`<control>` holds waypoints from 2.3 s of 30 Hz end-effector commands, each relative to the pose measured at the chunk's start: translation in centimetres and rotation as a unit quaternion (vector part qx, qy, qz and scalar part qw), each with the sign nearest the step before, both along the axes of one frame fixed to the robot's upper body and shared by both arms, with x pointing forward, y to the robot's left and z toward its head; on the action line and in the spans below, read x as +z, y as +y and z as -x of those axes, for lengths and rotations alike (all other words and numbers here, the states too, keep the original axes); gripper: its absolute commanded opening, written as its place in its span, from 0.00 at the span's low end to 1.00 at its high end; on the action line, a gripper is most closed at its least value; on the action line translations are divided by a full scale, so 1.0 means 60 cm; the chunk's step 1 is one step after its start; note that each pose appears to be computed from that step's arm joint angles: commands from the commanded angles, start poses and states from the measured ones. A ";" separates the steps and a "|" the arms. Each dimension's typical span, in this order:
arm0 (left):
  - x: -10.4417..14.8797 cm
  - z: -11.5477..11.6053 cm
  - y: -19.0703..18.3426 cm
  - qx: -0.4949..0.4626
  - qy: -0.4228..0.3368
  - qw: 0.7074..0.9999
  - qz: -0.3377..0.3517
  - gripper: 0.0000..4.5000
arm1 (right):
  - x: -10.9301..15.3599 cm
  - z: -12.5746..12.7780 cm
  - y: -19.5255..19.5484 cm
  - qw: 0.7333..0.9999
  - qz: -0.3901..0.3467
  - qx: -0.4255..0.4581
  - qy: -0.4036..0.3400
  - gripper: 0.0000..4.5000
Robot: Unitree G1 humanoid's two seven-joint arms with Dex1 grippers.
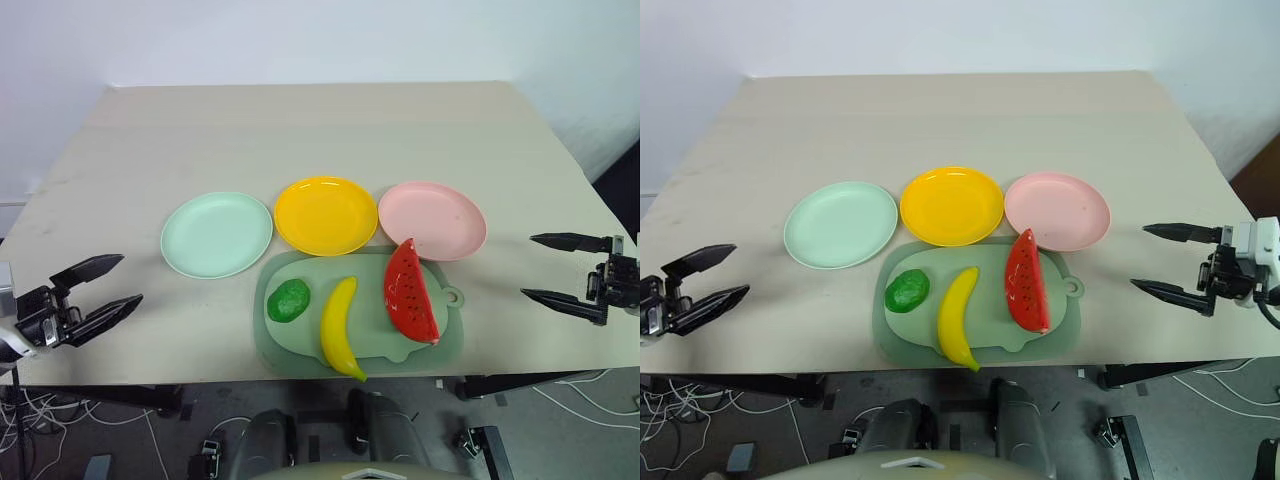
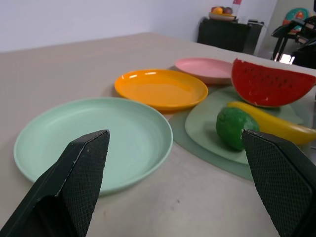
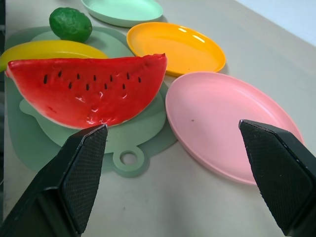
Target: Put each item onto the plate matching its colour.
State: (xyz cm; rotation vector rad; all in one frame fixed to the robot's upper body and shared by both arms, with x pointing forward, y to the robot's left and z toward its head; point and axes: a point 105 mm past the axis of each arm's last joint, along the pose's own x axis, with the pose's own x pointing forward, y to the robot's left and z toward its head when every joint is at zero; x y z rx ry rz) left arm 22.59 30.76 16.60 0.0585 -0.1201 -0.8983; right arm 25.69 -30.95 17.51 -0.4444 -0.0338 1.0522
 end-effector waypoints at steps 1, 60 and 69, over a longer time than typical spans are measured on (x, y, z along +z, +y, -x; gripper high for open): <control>0.007 -0.004 -0.001 0.001 -0.015 1.000 0.002 0.99 | 0.015 0.002 0.000 1.000 0.003 -0.003 -0.030 1.00; -0.060 0.005 -0.078 -0.085 -0.005 0.996 -0.028 0.99 | 0.042 -0.037 0.207 0.955 0.024 -0.077 0.286 1.00; -0.068 0.009 -0.093 -0.071 -0.007 0.997 -0.009 0.99 | -0.006 -0.045 0.232 0.909 0.019 -0.168 0.380 1.00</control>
